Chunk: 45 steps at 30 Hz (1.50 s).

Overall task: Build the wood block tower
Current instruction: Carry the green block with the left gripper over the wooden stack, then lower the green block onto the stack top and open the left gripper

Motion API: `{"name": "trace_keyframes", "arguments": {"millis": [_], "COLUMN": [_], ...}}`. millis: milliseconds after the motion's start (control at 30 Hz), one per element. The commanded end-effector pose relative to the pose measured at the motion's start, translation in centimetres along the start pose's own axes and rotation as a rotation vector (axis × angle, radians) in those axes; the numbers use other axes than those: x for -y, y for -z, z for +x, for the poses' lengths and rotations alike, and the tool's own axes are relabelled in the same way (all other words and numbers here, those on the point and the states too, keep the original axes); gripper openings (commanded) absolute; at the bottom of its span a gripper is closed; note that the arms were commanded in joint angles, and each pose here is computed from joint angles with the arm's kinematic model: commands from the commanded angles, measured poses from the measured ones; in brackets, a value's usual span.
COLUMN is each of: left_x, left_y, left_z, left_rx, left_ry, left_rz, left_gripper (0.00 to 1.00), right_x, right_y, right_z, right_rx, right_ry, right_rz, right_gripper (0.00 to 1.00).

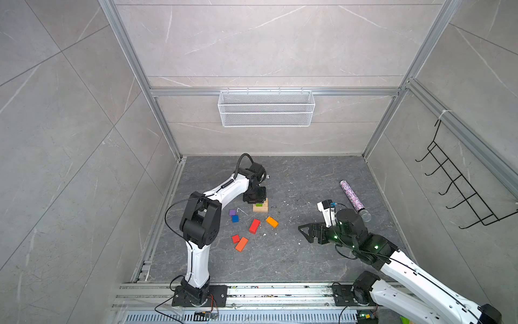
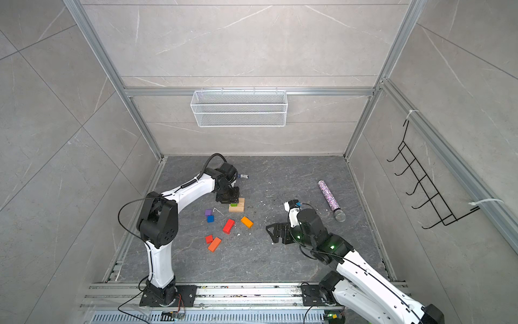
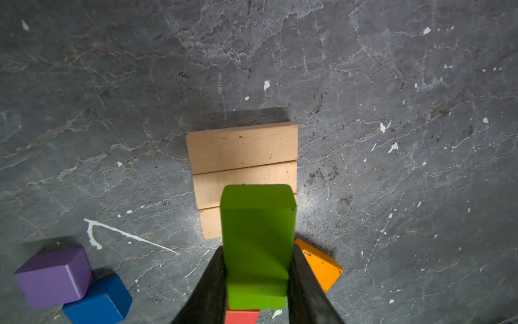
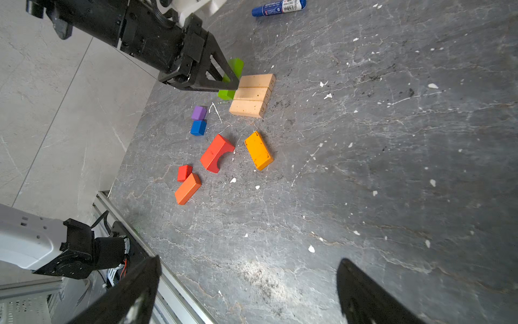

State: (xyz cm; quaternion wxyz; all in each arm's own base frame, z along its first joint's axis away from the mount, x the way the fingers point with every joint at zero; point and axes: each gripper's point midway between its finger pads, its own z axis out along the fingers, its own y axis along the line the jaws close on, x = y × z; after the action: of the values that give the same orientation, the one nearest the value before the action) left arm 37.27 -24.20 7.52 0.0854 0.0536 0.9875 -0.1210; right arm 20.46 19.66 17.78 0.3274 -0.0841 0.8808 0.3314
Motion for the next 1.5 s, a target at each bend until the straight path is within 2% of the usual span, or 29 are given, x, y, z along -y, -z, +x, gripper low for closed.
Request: {"name": "trace_keyframes", "arguments": {"millis": [0,1467], "left_x": [-0.6,-1.8], "left_y": [0.1,-2.8], "left_z": [-0.1,-0.4], "left_rx": [-0.016,-0.063], "left_ry": [-0.007,0.018], "left_rz": [-0.028,-0.090], "left_gripper": [0.24,0.24], "right_x": [0.5,0.7], "right_y": [-0.2,-0.5], "right_z": [0.5,0.6], "right_rx": [-0.017,-0.027], "right_ry": [-0.003,0.008], "right_rz": [0.020,0.035], "right_gripper": [0.99,0.99]}}
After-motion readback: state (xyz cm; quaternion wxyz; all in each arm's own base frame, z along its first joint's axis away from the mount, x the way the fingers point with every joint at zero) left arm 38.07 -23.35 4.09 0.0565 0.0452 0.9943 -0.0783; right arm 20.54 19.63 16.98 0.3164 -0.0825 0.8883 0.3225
